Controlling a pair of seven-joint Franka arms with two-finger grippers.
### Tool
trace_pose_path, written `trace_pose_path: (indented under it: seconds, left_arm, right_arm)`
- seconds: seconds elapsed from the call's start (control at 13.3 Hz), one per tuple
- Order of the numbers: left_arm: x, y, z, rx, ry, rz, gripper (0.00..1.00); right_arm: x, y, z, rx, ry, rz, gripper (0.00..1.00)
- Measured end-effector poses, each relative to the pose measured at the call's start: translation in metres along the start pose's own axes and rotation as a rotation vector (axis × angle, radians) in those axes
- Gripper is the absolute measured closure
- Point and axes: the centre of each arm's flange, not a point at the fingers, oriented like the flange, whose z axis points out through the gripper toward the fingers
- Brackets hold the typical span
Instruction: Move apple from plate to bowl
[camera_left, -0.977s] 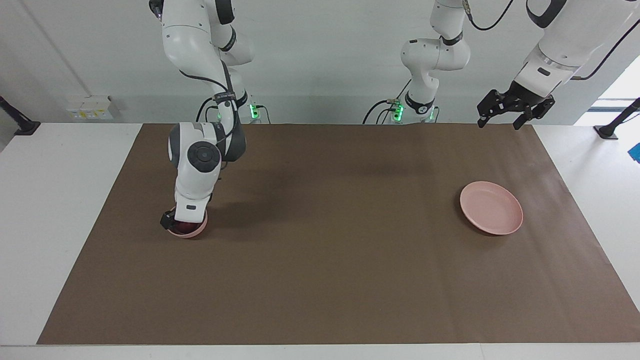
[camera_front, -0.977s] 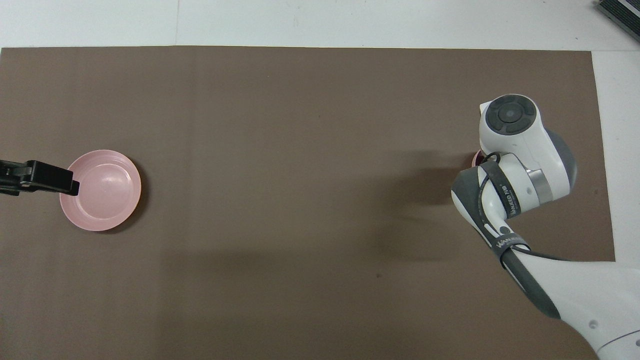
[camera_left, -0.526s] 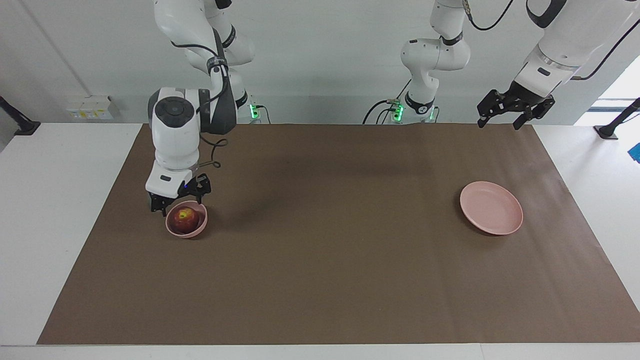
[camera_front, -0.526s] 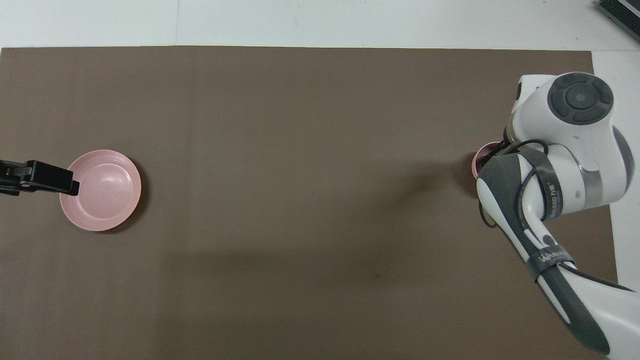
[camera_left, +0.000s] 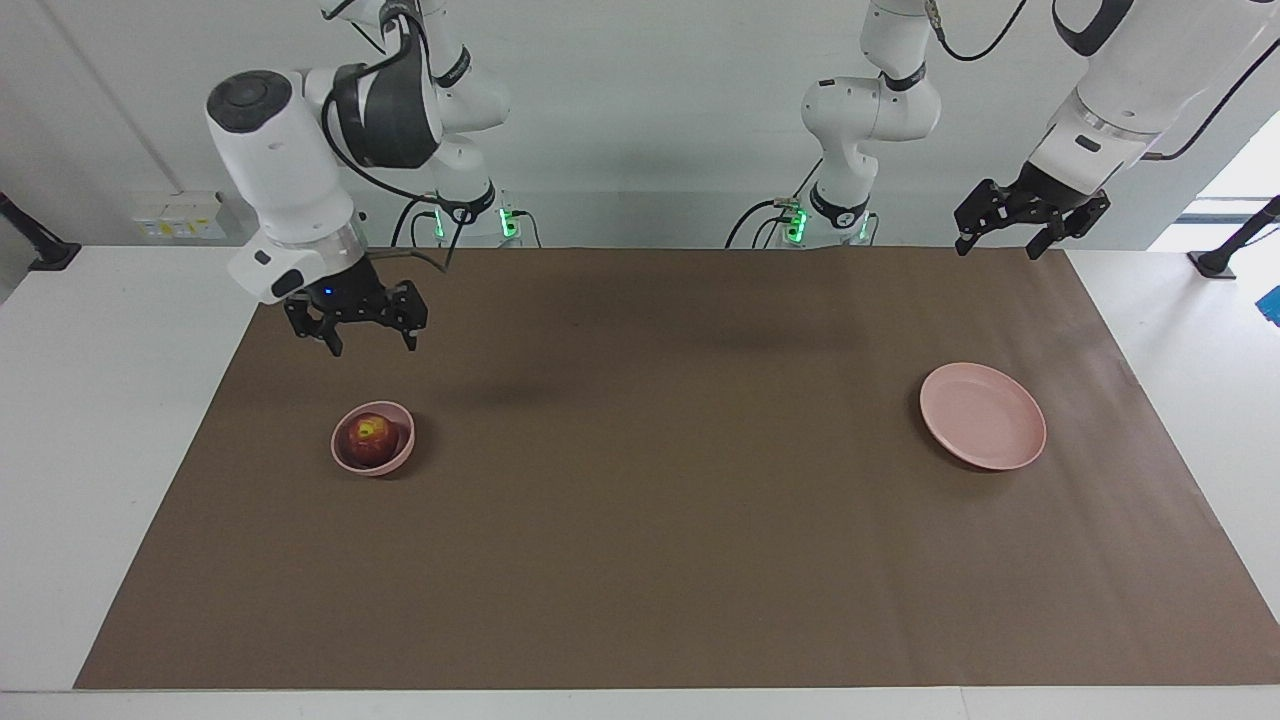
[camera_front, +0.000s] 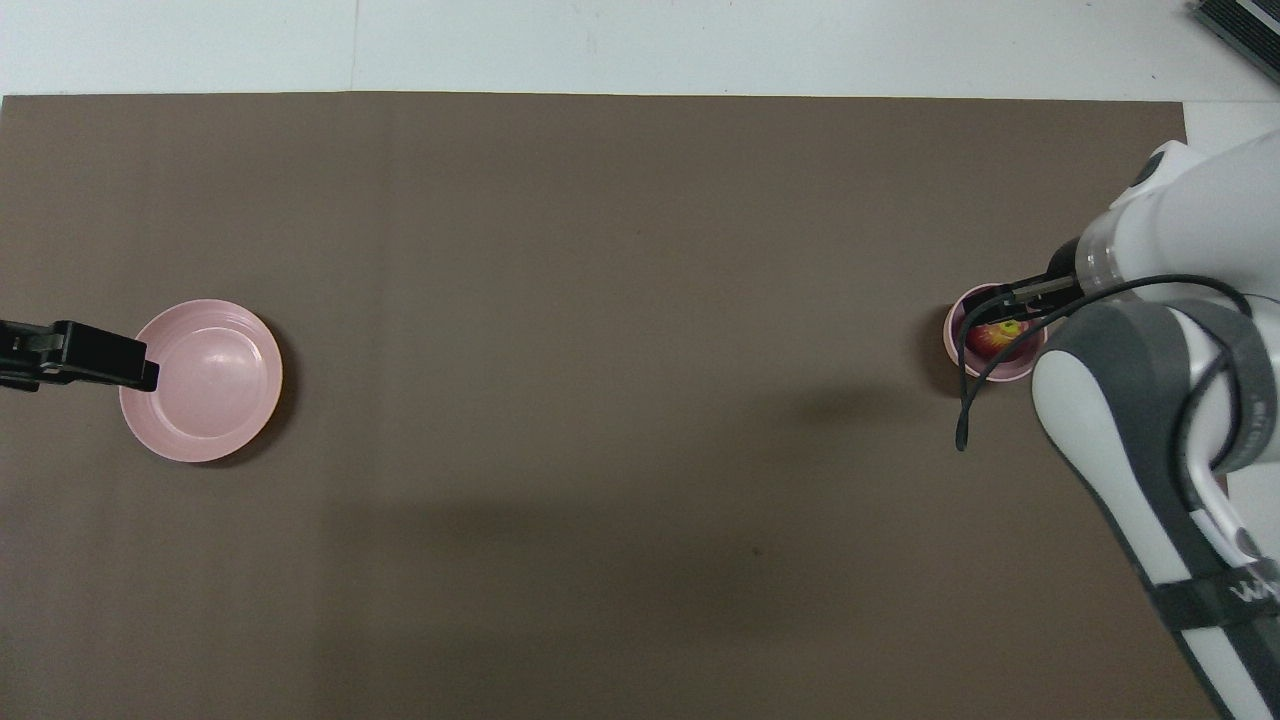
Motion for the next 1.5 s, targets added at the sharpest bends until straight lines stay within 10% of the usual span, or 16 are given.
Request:
trace_pose_path:
  seconds: [0.45, 1.5]
  left_arm:
    - [0.0, 0.0, 0.0, 0.0, 0.0, 0.0, 0.0]
    - [0.0, 0.0, 0.0, 0.0, 0.0, 0.0, 0.0]
  right_arm:
    - [-0.055, 0.034, -0.076, 0.024, -0.087, 0.062, 0.0]
    - [-0.057, 0.037, -0.103, -0.018, -0.013, 0.057, 0.0]
